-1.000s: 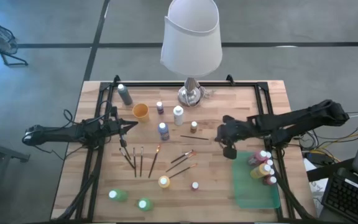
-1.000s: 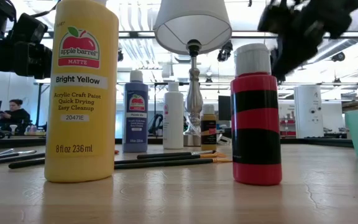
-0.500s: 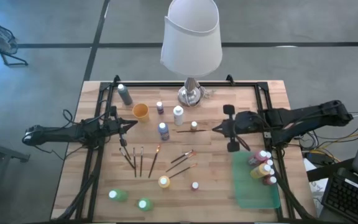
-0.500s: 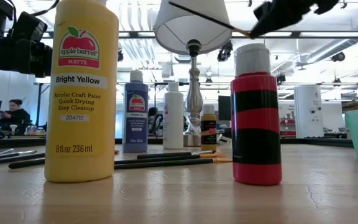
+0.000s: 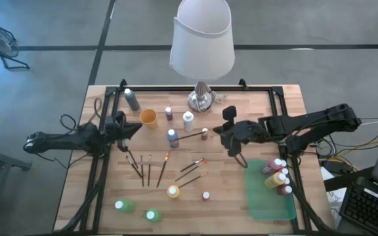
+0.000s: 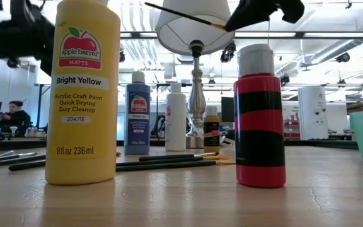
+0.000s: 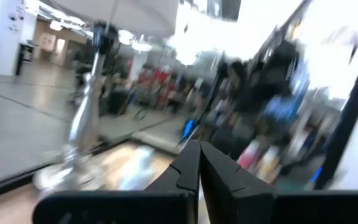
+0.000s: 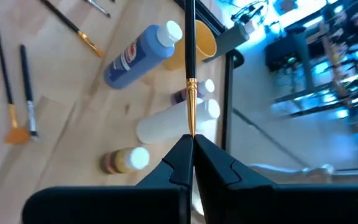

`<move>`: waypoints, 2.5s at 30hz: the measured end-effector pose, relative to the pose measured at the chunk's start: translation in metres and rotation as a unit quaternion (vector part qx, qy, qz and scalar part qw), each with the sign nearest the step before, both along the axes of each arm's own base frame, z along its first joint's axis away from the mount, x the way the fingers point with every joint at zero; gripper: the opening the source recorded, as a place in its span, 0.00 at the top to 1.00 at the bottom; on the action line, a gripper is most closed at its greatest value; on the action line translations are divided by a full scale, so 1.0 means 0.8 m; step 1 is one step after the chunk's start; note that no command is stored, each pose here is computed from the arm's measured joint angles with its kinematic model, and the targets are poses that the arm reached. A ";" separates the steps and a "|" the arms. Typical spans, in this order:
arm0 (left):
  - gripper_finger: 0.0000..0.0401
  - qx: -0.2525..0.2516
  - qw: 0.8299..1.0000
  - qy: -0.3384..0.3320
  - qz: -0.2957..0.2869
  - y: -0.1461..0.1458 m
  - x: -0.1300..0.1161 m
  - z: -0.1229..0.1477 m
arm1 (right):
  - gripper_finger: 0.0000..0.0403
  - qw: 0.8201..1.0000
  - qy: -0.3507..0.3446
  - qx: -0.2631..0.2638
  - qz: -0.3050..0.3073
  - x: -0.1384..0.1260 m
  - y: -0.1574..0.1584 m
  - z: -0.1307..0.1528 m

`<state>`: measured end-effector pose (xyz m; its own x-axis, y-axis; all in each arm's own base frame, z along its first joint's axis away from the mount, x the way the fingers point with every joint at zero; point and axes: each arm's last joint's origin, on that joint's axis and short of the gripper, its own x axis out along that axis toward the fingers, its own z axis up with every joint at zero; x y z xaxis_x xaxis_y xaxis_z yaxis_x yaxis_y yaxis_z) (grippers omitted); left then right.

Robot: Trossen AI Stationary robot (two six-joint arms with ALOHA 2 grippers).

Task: Pick & Place Paint Supplies
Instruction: Put the gold paint brush into the yellow cup

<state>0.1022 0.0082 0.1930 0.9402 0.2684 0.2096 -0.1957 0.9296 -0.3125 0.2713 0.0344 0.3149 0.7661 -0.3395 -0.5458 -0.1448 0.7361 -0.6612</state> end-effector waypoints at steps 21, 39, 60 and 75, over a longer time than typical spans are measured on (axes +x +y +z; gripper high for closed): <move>0.49 -0.178 0.973 0.072 -0.127 -0.007 0.020 0.135 | 0.98 0.972 0.013 -0.236 0.003 0.019 0.097 -0.024; 0.38 -0.241 0.927 0.207 -0.197 -0.013 0.117 0.197 | 0.98 0.940 -0.048 -0.324 0.089 0.054 0.136 -0.017; 0.38 -0.300 0.864 0.264 -0.307 -0.020 0.207 0.208 | 0.98 0.927 -0.066 -0.336 0.157 0.075 0.155 -0.039; 0.38 -0.332 0.820 0.301 -0.356 -0.023 0.247 0.178 | 0.98 0.927 -0.073 -0.336 0.153 0.076 0.153 -0.036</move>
<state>0.2996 -0.0104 0.3351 0.7868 -0.5274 -0.3206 0.0184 0.5393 -0.8419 0.3322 0.1570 0.2857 0.9313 -0.3202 -0.1738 -0.1524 0.0911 -0.9841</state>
